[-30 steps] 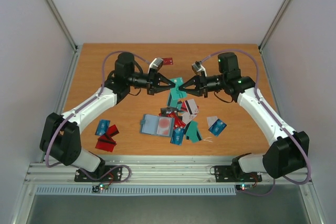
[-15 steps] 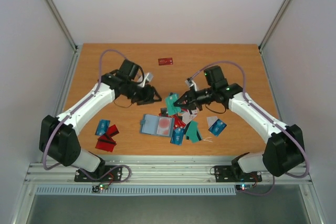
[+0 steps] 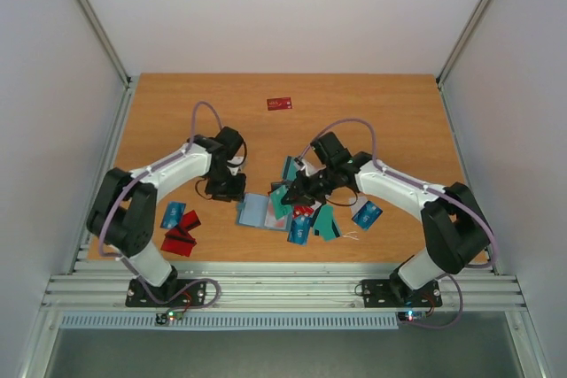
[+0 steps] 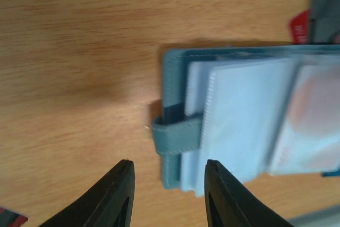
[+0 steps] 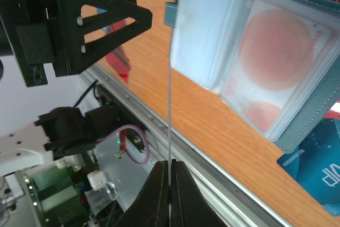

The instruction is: Put the credit cards into the card holder

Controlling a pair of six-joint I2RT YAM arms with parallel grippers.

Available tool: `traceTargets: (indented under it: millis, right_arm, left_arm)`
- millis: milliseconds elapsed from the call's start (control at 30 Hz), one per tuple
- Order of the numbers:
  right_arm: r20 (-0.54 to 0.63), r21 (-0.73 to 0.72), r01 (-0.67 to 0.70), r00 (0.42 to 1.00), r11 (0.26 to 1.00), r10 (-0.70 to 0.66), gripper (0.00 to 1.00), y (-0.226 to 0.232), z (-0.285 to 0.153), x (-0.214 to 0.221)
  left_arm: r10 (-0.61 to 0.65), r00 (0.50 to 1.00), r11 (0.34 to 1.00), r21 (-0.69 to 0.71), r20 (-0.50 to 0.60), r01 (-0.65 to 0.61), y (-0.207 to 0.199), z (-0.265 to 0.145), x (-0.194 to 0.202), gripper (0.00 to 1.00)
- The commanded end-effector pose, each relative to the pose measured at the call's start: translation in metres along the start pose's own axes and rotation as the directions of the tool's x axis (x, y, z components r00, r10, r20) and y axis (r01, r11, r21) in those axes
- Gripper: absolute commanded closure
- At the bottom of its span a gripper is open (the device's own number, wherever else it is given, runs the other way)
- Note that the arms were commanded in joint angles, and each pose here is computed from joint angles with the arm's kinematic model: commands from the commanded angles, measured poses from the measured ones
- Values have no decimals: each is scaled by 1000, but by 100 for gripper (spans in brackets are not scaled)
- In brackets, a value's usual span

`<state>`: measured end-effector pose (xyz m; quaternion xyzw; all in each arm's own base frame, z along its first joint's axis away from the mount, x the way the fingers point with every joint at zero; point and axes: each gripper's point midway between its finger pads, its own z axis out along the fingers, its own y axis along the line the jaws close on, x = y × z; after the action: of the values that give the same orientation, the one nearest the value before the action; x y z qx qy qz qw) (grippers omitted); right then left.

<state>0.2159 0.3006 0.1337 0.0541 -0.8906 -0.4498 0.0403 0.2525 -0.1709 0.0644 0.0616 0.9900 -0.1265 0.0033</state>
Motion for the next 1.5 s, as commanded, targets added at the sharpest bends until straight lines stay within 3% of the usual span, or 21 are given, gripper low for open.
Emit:
traceTargets:
  millis: [0, 400, 667, 767, 933, 1100, 1467]
  right_arm:
    - [16, 63, 3, 1000, 998, -4, 99, -16, 17, -3]
    - [6, 121, -15, 1000, 992, 14, 99, -38, 20, 7]
    - [-3, 152, -15, 1000, 988, 15, 99, -47, 22, 9]
    - [-8, 153, -18, 1000, 988, 19, 99, -49, 24, 8]
    - [-19, 131, -22, 1000, 991, 25, 99, -48, 32, 2]
    - [-26, 119, -14, 999, 993, 18, 99, -49, 42, -8]
    - [-15, 146, -10, 1000, 989, 12, 99, -65, 55, -19]
  left_arm:
    - [5, 999, 996, -85, -43, -9, 21, 26, 1, 62]
    - [-20, 993, 1000, -8, -119, 19, 16, 60, 15, 69]
    - [-58, 987, 986, 147, -148, 80, -22, 56, 30, 70]
    - [-36, 990, 992, 117, -134, 52, -22, 51, 31, 69]
    - [31, 996, 999, 47, -84, -27, -11, 40, 24, 57]
    - [84, 992, 996, 15, -93, -83, -6, 43, 22, 57]
    - [172, 979, 983, 82, -114, -163, -20, 50, 27, 54]
